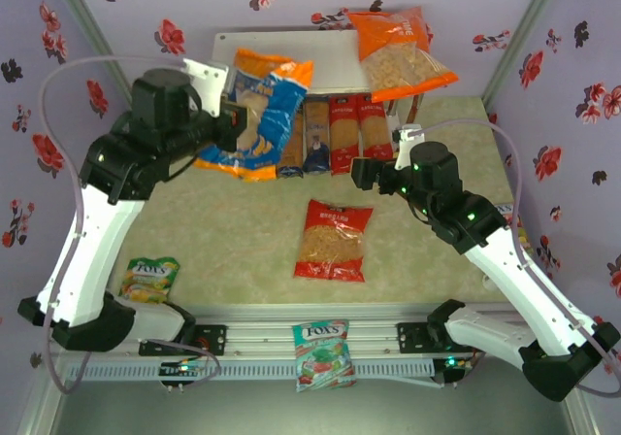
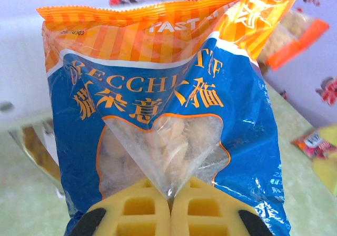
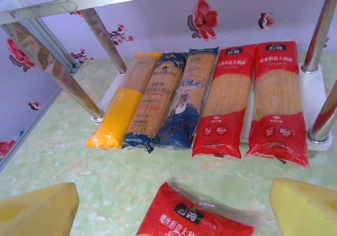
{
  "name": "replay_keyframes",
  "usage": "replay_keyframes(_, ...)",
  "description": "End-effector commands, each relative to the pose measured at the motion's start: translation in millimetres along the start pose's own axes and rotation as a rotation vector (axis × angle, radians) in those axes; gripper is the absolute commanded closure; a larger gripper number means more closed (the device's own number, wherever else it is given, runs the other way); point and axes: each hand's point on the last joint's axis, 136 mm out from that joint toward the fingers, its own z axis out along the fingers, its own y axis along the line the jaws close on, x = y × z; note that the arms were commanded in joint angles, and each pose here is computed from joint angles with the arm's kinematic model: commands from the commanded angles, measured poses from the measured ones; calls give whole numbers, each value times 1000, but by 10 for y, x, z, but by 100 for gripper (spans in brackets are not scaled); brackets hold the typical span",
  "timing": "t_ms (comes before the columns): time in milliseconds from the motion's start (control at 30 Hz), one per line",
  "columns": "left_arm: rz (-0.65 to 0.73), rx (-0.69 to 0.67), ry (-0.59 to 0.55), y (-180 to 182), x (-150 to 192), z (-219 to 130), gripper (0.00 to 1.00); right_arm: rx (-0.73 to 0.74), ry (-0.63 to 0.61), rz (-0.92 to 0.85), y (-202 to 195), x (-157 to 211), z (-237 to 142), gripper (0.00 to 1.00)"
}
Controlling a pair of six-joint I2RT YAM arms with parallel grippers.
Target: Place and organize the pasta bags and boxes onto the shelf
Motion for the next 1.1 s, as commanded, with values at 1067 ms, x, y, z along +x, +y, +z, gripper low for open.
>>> replay_keyframes(1067,127,-337,-367,1059,-1383,1381,100,43,40,-48,-87,40,257,4)
